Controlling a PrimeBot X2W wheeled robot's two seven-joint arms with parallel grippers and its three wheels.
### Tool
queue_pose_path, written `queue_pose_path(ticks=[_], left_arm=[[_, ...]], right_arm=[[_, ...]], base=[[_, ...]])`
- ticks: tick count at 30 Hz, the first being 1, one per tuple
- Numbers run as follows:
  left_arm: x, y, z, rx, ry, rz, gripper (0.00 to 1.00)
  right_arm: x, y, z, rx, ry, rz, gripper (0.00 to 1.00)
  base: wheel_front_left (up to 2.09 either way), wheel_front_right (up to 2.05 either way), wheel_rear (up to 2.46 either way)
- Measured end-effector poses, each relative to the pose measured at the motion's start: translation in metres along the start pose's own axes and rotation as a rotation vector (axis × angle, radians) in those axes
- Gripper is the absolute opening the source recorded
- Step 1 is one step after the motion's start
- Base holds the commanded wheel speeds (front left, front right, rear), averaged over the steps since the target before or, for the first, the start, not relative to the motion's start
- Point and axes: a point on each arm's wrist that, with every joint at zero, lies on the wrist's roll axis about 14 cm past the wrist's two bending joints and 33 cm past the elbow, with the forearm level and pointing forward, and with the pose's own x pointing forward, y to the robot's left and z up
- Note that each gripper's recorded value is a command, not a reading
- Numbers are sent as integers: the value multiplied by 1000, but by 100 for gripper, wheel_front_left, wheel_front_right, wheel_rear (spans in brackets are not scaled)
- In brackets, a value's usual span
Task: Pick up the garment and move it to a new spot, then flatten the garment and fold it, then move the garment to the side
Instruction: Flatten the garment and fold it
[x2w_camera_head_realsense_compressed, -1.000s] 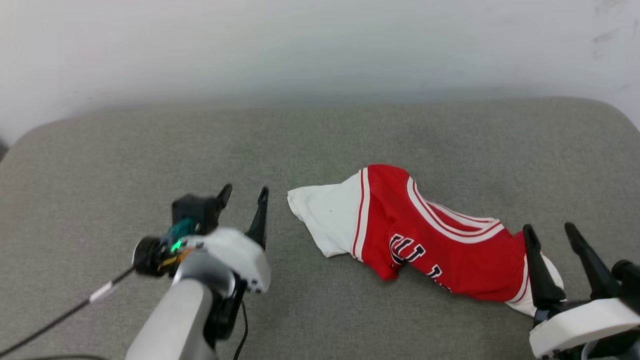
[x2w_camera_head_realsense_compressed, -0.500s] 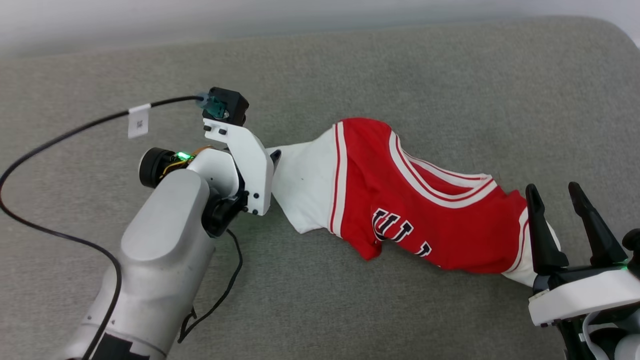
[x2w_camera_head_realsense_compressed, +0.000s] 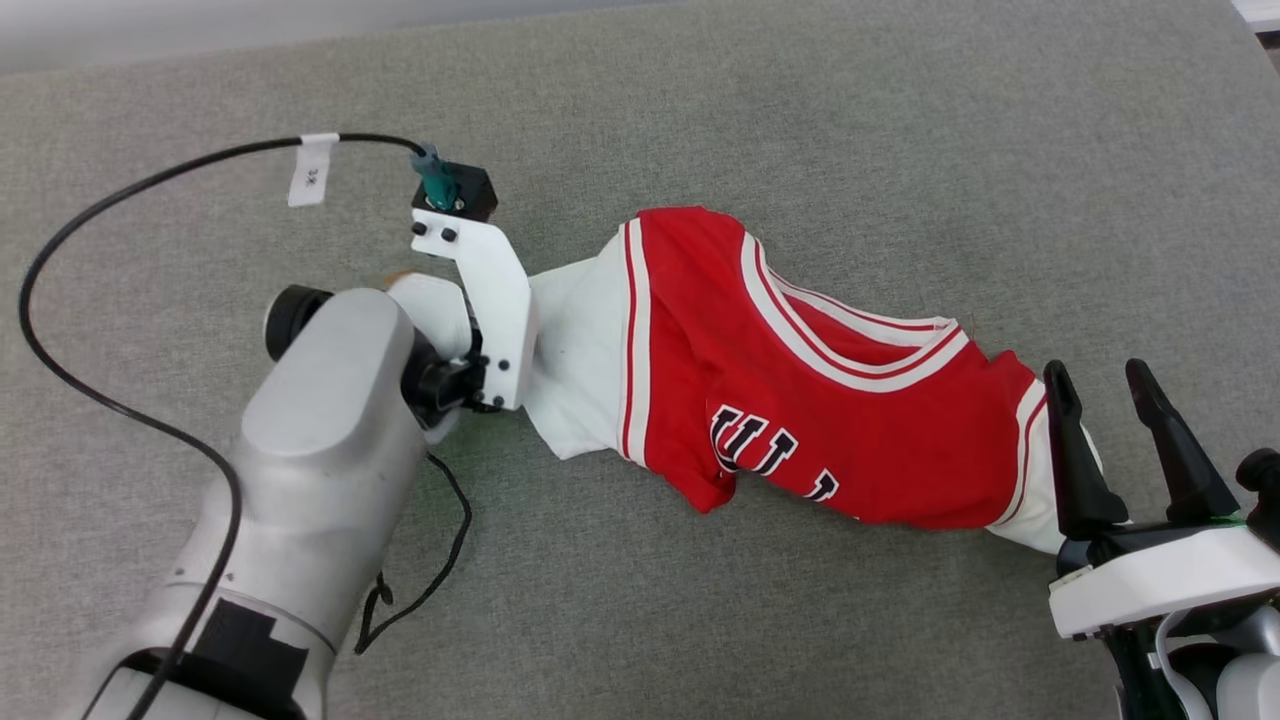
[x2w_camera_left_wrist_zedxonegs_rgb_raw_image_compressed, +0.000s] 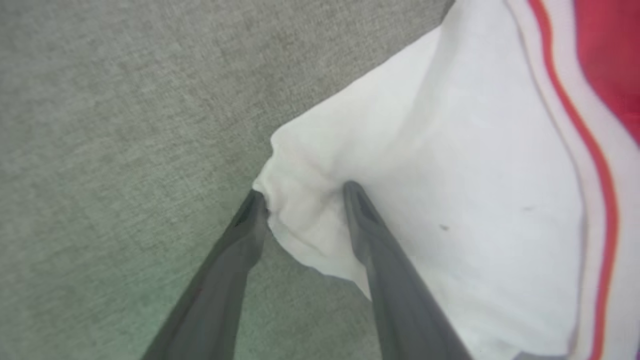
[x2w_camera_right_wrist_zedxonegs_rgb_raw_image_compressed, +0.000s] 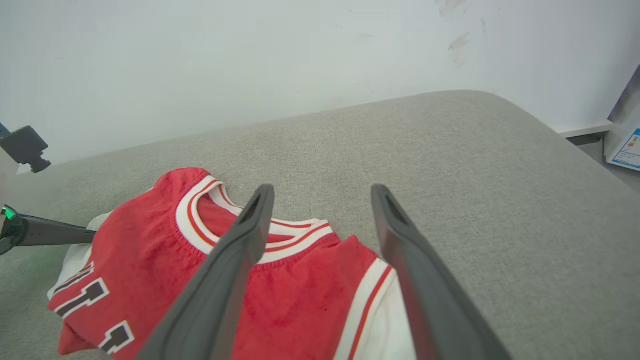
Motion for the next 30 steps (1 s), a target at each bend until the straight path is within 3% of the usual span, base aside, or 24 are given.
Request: queue_pose_path(ticks=[5, 13, 17, 26, 30], left_arm=[[-3, -10, 1, -6, -108, -12, 0], [-33, 7, 1, -55, -351, 82, 0], [-61, 18, 9, -86, -493, 127, 0], [-108, 20, 7, -129, -662, 166, 0], [-115, 15, 7, -129, -680, 157, 0]], right_arm=[[-2, 0, 4, 10, -9, 1, 100], [-13, -4, 7, 55, 6, -7, 100], [-22, -19, -5, 85, 79, -46, 100], [-44, -70, -63, 121, 455, -146, 100], [-47, -71, -91, 139, 639, -134, 100]], base=[[0, 0, 0], [0, 0, 0], [0, 0, 0], [0, 0, 0], [0, 0, 0]])
